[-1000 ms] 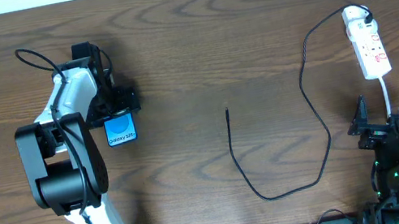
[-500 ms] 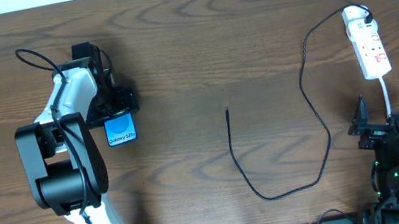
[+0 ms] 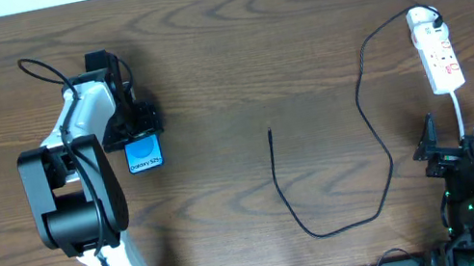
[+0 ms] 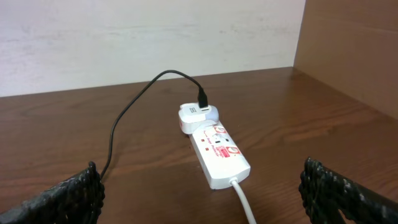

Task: Plug charger to phone and switch on socket
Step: 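Lower the left gripper and grasp the phone's top edge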

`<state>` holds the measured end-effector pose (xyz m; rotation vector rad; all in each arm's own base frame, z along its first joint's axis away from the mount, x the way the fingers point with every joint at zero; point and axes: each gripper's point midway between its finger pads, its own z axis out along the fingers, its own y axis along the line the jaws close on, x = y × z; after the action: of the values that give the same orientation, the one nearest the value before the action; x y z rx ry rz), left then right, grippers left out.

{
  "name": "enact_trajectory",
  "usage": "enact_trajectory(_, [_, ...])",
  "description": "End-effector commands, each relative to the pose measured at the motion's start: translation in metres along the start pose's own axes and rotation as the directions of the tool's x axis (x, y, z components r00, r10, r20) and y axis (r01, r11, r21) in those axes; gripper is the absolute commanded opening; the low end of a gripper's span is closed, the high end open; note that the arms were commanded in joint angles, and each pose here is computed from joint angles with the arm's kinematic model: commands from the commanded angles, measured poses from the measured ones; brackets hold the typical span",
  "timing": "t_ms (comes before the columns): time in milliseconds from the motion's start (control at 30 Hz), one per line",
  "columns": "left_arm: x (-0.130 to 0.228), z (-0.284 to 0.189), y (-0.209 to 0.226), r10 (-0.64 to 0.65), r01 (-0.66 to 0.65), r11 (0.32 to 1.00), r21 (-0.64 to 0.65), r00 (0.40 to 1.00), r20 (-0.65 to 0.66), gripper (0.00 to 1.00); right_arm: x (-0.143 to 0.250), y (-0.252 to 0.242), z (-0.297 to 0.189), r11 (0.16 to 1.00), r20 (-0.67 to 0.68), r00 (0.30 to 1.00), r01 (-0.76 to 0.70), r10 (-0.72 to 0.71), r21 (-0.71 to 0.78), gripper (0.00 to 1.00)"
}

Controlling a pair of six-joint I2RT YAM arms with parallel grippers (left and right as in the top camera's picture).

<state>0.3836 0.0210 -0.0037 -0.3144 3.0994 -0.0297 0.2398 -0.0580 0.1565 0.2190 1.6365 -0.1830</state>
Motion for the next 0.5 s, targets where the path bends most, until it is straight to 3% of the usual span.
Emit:
enact_trajectory(0, [0.0179,0.0165,-0.0018,0.012,-0.011,1.0,0.016,0.998,-0.061,0.82,0.001,0.0017,-0.0001,1.0,-0.003,1.0,0.012,-0.012,-0.007,0.99])
enact_trajectory(467, [0.0195,0.0174,-0.0015,0.012,-0.011,1.0,0.016,0.998,-0.066,0.74,0.001,0.0017,-0.0001,1.0,-0.003,1.0,0.012,-0.012,-0.008,0.99])
